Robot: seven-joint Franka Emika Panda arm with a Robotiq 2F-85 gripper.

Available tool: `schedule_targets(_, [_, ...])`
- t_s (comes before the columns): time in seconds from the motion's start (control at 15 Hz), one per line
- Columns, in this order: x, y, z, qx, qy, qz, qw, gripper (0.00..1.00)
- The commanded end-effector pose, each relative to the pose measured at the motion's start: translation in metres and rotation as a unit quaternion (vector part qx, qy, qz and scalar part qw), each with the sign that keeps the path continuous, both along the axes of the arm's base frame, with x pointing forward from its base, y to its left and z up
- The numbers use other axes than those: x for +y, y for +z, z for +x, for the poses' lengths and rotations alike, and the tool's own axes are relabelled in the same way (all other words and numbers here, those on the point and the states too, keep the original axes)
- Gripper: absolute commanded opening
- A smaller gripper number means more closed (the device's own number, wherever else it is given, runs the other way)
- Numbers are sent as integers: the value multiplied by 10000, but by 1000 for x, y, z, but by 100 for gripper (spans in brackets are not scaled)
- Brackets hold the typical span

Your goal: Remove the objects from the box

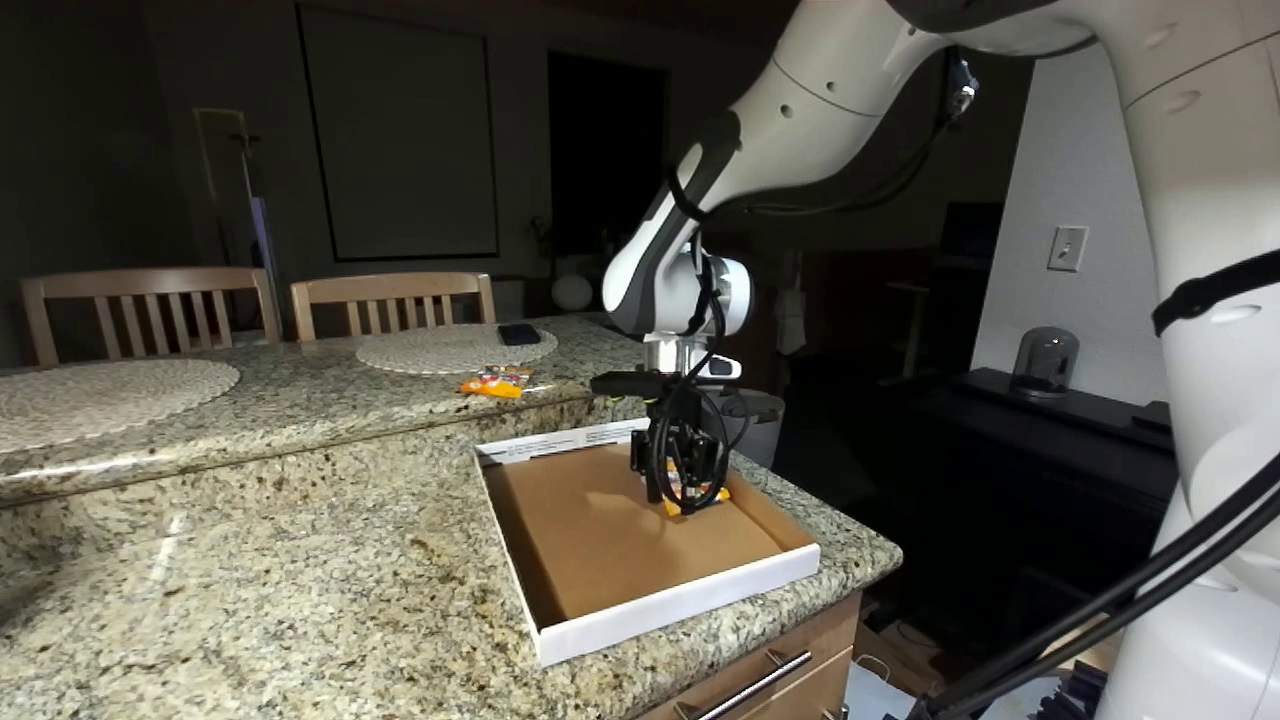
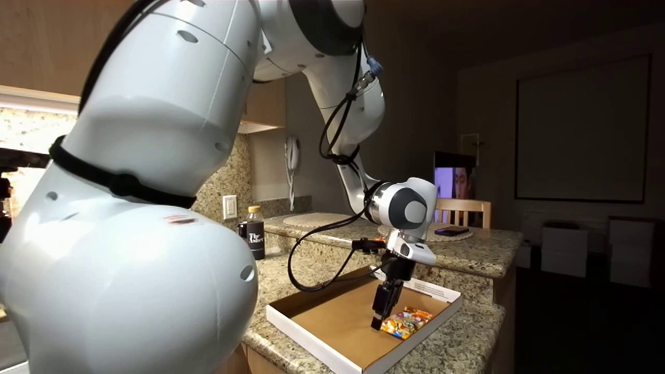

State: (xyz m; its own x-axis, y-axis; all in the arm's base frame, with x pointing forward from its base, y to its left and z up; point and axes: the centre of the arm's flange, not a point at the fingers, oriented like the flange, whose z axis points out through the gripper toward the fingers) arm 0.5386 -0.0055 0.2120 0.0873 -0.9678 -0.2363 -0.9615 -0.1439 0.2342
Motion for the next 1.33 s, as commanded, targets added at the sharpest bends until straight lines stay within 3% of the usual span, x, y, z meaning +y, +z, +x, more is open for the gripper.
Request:
schedule_targets(0.0, [-9, -6, -6, 1, -269, -170, 9995, 34])
schedule_targets(0.33, [-8, -2, -3, -49, -388, -177, 9991, 2])
schedule_targets(0.93, [55, 38, 10, -435, 293, 147, 9985, 1])
schedule_targets(1.27, [70, 87, 7, -935, 483, 84, 9944, 1])
